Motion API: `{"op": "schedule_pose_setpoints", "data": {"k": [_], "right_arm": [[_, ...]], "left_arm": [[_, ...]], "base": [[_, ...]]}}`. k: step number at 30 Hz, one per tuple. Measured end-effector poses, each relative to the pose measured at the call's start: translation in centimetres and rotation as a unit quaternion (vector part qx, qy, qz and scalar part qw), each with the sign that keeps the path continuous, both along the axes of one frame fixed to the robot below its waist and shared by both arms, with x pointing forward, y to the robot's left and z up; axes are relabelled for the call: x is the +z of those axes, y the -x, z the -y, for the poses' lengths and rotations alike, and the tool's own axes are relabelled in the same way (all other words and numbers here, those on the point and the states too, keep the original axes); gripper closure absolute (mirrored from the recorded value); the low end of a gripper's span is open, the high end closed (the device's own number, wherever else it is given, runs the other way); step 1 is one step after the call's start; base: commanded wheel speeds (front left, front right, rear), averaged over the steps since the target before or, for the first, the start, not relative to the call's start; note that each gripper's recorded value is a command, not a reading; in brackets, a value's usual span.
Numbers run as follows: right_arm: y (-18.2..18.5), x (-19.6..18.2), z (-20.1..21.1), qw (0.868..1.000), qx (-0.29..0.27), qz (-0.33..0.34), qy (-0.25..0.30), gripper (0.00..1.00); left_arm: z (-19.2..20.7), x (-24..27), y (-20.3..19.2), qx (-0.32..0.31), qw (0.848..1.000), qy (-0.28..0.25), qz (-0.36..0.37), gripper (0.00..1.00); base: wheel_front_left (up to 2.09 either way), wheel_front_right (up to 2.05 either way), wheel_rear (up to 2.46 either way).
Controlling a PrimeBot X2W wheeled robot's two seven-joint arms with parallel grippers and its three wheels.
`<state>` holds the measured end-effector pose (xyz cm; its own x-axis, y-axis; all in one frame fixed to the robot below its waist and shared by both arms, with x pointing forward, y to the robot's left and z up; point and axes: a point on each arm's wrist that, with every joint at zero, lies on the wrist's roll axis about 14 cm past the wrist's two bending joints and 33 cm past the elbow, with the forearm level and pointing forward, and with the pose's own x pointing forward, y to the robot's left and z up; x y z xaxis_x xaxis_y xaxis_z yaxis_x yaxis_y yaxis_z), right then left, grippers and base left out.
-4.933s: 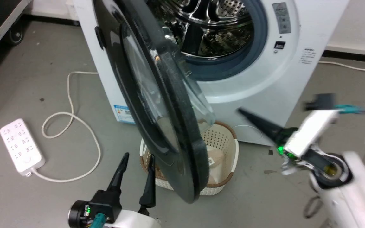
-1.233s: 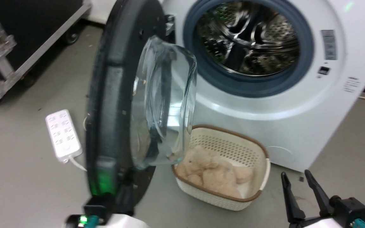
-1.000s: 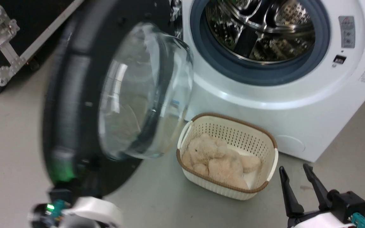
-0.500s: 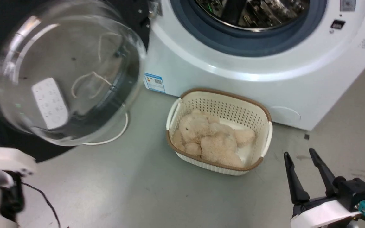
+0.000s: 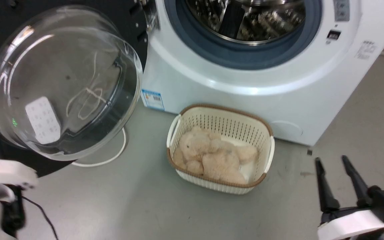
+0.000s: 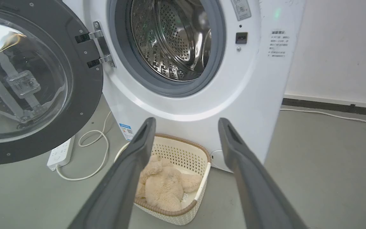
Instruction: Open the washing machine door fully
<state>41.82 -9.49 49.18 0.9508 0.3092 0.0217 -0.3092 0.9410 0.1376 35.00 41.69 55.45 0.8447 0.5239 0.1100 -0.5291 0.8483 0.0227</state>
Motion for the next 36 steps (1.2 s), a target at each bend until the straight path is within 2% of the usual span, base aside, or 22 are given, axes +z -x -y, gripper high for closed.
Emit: {"op": "schedule_pose_setpoints", "data": {"k": [5, 10, 14, 19, 21, 28, 36], "right_arm": [[0.7, 2.4, 0.9, 0.999, -0.014, 0.035, 0.0, 0.0], [2.0, 4.6, 1.7, 0.997, -0.026, 0.069, 0.006, 0.0], [3.7, 5.2, 3.0, 0.996, -0.045, 0.079, 0.006, 0.0], [5.4, 5.7, 4.8, 0.993, -0.071, 0.089, 0.003, 0.0], [6.0, 5.5, 5.4, 0.993, -0.081, 0.086, -0.001, 0.0], [7.6, 4.9, 7.3, 0.99, -0.112, 0.08, -0.009, 0.0], [8.0, 4.3, 7.6, 0.991, -0.117, 0.071, -0.008, 0.0]], "left_arm": [[4.4, 1.9, 0.4, -0.052, 0.998, -0.008, 0.045, 1.0], [10.6, 2.6, 0.8, -0.117, 0.99, 0.013, 0.083, 1.0], [15.6, 1.6, 0.8, -0.174, 0.981, 0.037, 0.082, 1.0], [20.0, 0.0, 0.4, -0.223, 0.971, 0.056, 0.063, 1.0], [21.2, -0.8, 0.3, -0.238, 0.968, 0.056, 0.051, 0.0], [25.2, -3.1, 0.4, -0.29, 0.956, 0.05, 0.012, 0.0], [26.5, -4.3, 0.8, -0.302, 0.952, 0.044, -0.007, 0.0]], "base": [[0.0, 0.0, 0.0], [0.0, 0.0, 0.0], [0.0, 0.0, 0.0], [0.0, 0.0, 0.0], [0.0, 0.0, 0.0], [0.0, 0.0, 0.0], [0.0, 0.0, 0.0]]}}
